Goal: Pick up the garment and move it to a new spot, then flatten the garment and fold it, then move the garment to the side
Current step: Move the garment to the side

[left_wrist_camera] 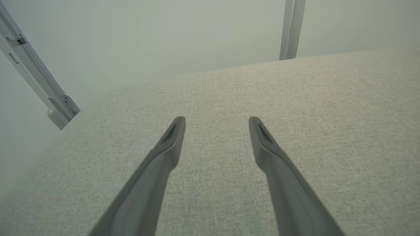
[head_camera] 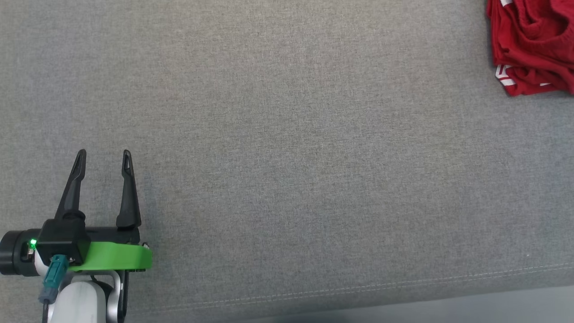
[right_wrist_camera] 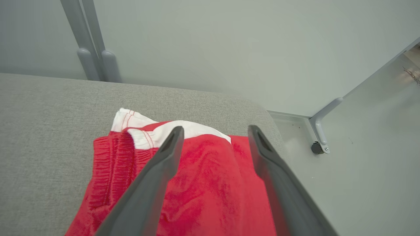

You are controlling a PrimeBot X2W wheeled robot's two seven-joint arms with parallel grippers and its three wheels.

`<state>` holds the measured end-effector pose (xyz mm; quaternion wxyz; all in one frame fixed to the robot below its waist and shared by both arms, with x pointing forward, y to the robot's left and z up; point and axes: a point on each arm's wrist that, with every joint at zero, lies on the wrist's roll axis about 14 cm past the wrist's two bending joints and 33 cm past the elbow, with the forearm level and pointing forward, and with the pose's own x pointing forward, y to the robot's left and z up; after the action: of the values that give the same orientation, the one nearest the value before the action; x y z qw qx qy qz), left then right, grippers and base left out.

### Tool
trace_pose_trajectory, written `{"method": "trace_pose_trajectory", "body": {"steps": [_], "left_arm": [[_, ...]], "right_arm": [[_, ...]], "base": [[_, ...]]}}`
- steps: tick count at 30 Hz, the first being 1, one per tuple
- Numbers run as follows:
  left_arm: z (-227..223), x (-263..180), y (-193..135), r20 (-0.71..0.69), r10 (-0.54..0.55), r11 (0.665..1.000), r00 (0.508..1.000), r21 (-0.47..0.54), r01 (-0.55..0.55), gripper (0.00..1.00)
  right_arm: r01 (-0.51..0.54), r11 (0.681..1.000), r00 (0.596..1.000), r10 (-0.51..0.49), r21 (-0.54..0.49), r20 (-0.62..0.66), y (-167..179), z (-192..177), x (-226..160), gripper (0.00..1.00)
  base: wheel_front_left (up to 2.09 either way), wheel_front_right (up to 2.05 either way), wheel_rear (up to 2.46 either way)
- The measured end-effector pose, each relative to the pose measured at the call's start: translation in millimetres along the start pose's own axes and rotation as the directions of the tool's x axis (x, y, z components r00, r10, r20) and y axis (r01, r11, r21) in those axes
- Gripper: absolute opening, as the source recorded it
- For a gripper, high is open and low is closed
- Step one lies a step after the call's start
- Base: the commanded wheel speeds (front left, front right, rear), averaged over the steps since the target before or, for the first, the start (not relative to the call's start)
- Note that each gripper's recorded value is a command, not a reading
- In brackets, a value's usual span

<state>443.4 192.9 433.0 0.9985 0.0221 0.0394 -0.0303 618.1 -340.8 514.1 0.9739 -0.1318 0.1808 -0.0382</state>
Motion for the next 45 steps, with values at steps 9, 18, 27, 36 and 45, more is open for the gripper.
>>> {"method": "trace_pose_trajectory", "body": {"steps": [9,18,27,36,45], "left_arm": [[21.0,-9.5,-2.1,0.049,0.017,0.999,0.999,-0.029,-0.016,1.0],[44.2,-37.6,4.2,0.098,0.059,0.997,0.993,-0.052,-0.054,1.0],[63.4,-59.8,6.6,0.149,0.083,0.995,0.985,-0.067,-0.073,1.0],[68.4,-81.4,16.3,0.163,0.127,0.99,0.978,-0.079,-0.116,1.0],[69.2,-99.8,25.6,0.168,0.162,0.985,0.972,-0.084,-0.149,1.0]], "right_arm": [[-0.098,0.988,0.966,0.064,0.123,0.251,33.0,53.8,-21.8,1.0],[-0.235,0.944,0.898,0.12,0.231,0.424,66.1,93.7,-70.0,1.0],[-0.336,0.9,0.854,0.168,0.277,0.492,110.6,71.1,-114.5,1.0],[-0.374,0.865,0.838,0.159,0.336,0.522,151.1,34.3,-156.4,1.0],[-0.352,0.871,0.837,0.127,0.344,0.533,164.6,8.5,-195.3,1.0]], "base": [[0.0,0.0,0.0],[0.0,0.0,0.0],[0.0,0.0,0.0],[0.0,0.0,0.0],[0.0,0.0,0.0]]}}
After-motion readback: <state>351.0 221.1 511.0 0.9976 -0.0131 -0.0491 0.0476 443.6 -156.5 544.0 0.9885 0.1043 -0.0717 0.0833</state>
